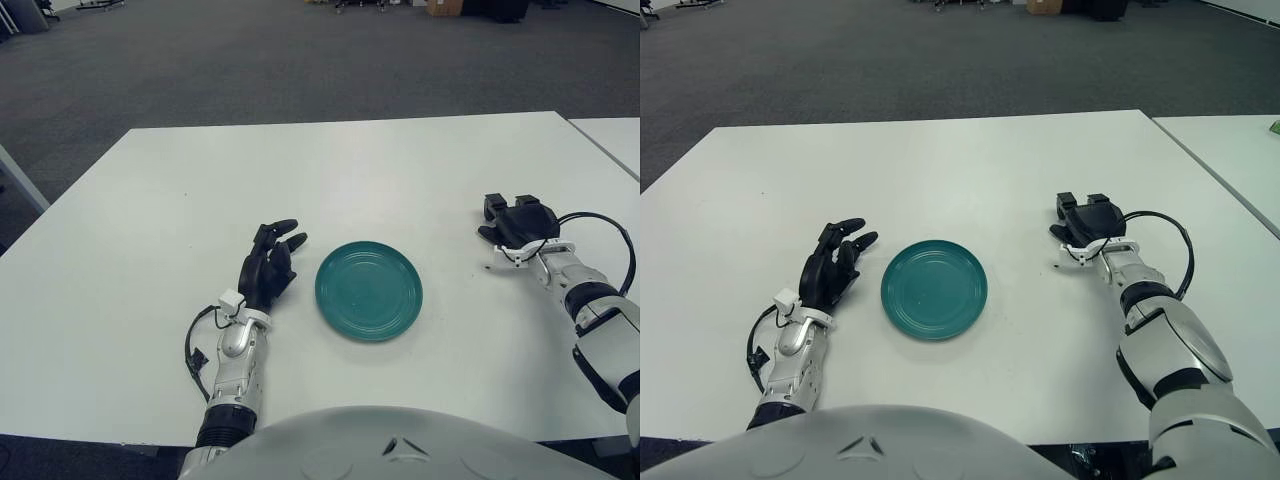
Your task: Put the gum into the plate.
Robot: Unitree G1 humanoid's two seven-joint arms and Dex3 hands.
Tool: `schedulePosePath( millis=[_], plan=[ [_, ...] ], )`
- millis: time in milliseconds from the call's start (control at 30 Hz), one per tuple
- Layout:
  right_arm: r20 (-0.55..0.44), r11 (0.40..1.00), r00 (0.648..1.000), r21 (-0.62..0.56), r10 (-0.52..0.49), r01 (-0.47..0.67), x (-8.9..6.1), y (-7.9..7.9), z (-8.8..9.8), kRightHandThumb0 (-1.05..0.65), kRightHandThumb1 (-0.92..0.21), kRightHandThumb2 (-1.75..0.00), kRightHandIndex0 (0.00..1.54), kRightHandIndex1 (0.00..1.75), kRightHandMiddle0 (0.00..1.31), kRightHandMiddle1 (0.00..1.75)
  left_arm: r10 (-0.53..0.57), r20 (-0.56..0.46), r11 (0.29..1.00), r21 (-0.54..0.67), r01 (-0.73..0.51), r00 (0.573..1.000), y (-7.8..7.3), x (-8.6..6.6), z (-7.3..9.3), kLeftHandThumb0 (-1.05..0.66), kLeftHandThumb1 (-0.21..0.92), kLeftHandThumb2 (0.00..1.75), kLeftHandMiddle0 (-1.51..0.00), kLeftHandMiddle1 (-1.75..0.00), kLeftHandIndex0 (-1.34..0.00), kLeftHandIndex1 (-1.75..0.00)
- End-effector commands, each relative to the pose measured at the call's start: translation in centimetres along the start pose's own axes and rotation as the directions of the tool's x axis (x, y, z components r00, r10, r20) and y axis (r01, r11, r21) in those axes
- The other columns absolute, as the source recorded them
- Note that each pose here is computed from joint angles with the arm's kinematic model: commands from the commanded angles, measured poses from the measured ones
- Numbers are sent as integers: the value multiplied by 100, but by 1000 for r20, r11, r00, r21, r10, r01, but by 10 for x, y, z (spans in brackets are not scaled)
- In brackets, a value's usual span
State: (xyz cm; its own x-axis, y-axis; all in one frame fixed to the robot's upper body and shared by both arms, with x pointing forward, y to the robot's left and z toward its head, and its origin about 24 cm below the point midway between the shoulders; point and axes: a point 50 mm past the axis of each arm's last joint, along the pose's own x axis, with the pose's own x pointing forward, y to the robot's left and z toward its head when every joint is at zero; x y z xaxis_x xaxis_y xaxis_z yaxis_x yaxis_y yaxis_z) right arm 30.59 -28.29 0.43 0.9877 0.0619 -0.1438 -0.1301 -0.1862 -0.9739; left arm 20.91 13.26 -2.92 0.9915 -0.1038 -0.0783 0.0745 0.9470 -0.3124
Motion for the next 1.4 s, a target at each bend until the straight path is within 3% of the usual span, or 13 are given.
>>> schedulePosePath(
  millis=[0,200,333,900,1133,1367],
  plan=[
    [1,998,998,9,67,-67,-7,16,6,-41,-59,-96,90,175,41,175,32,-83,999,-3,-33,996,7,-12,-17,-80,92,72,-31,-80,-20,-120],
    [18,999,999,44,-30,29,8,-8,8,-42,-53,-105,100,175,46,175,25,-78,1000,-1,-25,997,7,-12,-16,-79,92,72,-30,-79,-19,-120],
    [77,992,991,71,-106,101,21,-36,11,-43,-48,-111,109,175,49,175,22,-83,1000,-15,-23,996,8,-11,-16,-78,92,72,-32,-79,-19,-120],
    [213,966,943,97,-256,241,31,-107,15,-45,-42,-119,118,175,53,175,6,-90,1000,-12,-7,996,8,-7,-17,-77,92,72,-31,-77,-20,-121],
    [198,964,945,107,-262,245,30,-119,19,-45,-40,-121,114,175,55,175,6,-92,1000,-8,-7,996,9,-4,-18,-78,92,71,-32,-78,-20,-121],
    [171,967,954,105,-246,230,26,-128,9,-45,-41,-119,105,175,54,175,0,-101,1000,-15,-2,995,10,-2,-20,-79,92,71,-31,-77,-20,-121]
  ],
)
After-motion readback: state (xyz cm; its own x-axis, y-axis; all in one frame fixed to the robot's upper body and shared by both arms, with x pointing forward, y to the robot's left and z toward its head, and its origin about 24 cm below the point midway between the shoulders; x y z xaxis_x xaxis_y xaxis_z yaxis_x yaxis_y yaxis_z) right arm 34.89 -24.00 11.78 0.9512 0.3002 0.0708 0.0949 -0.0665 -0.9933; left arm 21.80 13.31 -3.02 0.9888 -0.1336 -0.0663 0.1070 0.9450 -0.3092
